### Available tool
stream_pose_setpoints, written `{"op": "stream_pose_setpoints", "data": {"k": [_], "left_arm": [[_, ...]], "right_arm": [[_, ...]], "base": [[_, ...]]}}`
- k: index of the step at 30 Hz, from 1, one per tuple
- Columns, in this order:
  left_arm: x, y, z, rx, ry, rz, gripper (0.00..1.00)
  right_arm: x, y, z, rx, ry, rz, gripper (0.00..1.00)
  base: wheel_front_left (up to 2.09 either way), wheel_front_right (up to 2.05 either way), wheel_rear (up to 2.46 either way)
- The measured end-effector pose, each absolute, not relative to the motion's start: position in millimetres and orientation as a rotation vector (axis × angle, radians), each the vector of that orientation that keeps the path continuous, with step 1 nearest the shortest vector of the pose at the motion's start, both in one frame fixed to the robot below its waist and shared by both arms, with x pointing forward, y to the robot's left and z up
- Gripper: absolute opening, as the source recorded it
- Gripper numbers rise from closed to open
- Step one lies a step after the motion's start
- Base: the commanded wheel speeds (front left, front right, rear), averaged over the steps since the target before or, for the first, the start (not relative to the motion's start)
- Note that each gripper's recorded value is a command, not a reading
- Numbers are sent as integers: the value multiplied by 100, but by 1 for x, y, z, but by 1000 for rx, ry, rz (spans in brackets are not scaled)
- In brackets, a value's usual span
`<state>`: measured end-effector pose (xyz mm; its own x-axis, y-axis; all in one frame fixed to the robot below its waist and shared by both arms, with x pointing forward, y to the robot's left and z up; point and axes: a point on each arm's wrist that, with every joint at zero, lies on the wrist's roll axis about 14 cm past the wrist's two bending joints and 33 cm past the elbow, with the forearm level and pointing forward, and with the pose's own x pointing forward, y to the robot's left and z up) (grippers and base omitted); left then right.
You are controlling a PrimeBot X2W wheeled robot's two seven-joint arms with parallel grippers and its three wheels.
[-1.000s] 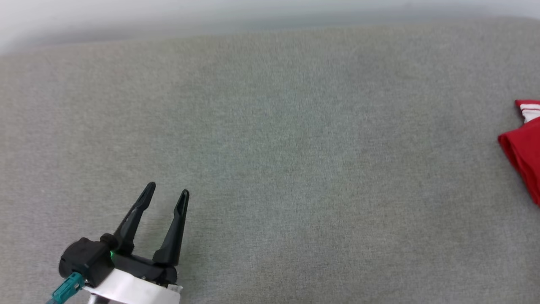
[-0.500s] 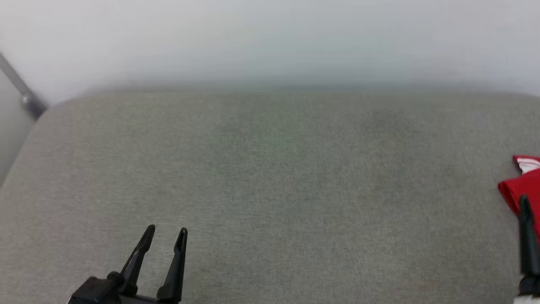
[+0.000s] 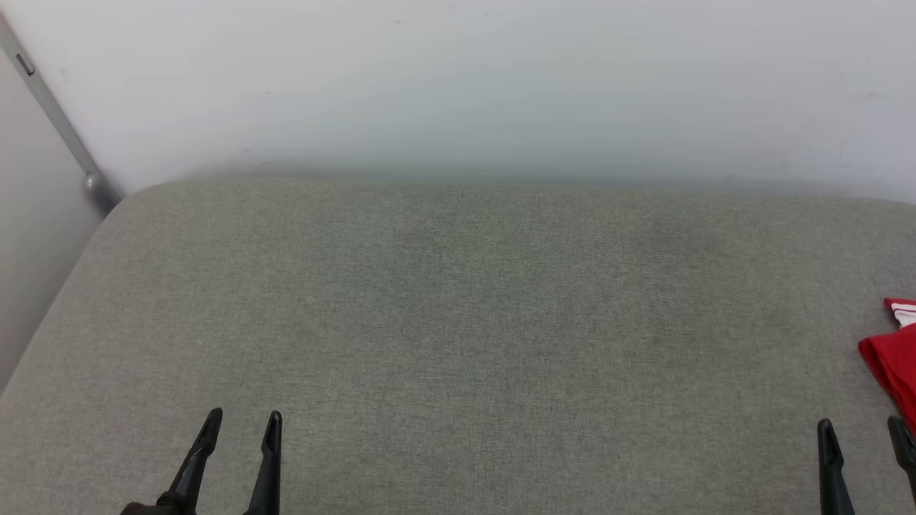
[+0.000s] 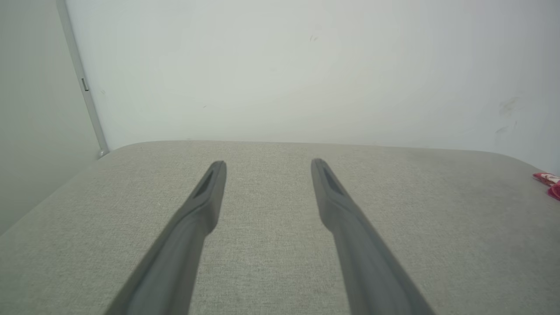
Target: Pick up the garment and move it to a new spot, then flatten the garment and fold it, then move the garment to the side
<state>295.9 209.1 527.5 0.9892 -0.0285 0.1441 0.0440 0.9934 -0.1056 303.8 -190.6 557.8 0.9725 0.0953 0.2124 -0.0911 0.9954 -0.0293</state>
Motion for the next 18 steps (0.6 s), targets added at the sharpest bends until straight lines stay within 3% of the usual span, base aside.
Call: {"op": "stream_pose_setpoints", "data": {"k": [14, 15, 18], "left_arm": [[300, 202, 524, -81, -128, -63, 100], [301, 201, 523, -72, -124, -71, 0], [300, 199, 514, -77, -95, -71, 0]], "right_arm": [[300, -200, 545, 25, -180, 37, 100], [300, -202, 543, 25, -175, 31, 0], [298, -203, 534, 34, -146, 25, 0]], "base": [[0, 0, 0], [0, 0, 0], [0, 0, 0]]}}
